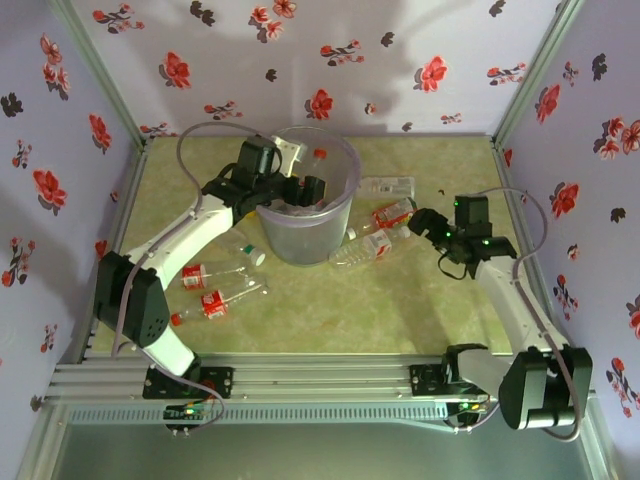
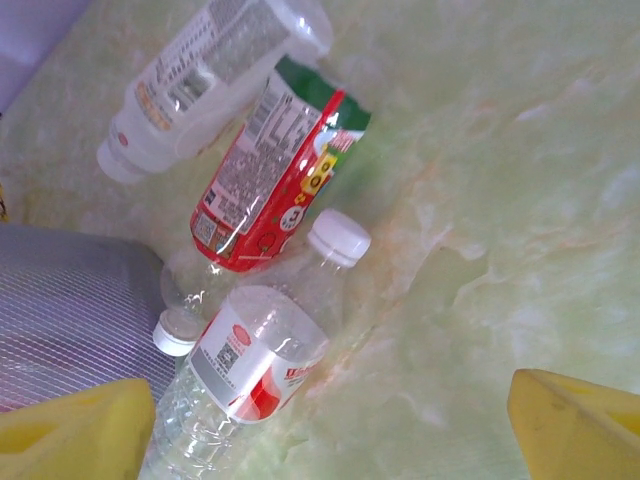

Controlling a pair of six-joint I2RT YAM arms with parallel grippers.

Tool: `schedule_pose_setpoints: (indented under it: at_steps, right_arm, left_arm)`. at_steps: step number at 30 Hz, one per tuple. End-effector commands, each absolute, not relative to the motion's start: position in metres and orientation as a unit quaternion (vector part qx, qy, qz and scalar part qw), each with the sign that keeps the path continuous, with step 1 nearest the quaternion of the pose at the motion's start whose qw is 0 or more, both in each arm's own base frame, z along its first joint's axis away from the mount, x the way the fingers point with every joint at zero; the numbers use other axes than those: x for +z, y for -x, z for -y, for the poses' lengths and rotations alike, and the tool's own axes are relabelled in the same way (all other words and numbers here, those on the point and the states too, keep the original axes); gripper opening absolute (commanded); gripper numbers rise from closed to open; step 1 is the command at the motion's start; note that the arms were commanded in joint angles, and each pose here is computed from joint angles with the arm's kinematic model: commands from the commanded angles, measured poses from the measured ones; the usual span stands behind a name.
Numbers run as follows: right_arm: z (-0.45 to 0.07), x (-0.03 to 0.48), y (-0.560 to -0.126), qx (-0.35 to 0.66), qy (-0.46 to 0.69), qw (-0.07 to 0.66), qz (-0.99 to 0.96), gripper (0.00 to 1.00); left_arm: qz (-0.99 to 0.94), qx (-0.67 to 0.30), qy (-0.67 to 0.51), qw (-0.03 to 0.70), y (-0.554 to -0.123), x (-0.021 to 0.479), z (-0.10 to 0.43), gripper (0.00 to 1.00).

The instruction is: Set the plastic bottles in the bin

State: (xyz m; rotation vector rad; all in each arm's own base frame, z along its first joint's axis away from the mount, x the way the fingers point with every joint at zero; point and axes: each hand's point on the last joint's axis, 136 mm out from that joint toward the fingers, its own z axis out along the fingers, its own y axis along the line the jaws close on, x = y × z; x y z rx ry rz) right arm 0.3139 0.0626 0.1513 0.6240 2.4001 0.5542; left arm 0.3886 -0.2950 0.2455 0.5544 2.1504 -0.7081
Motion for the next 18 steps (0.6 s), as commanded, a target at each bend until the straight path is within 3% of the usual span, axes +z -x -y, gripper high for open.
schedule_pose_setpoints:
  at_steps: [1, 5, 10, 18]
  right_arm:
    - [-0.070, 0.150, -0.327, 0.213, -0.252, 0.313, -0.891, 0.92]
    - [-0.077, 0.146, -0.331, 0.219, -0.248, 0.309, -0.892, 0.89]
    - [-0.089, 0.130, -0.335, 0.218, -0.250, 0.291, -0.897, 0.80]
    - [-0.102, 0.091, -0.346, 0.209, -0.274, 0.262, -0.902, 0.74]
  left_arm:
    - [-0.832, -0.280, -0.228, 0.420, -0.388, 0.271, 0.297, 0.94]
    - [-0.832, -0.280, -0.225, 0.424, -0.393, 0.274, 0.298, 0.95]
    - [-0.842, -0.276, -0.213, 0.412, -0.401, 0.261, 0.301, 0.83]
    - [-0.859, -0.258, -0.208, 0.391, -0.414, 0.235, 0.304, 0.75]
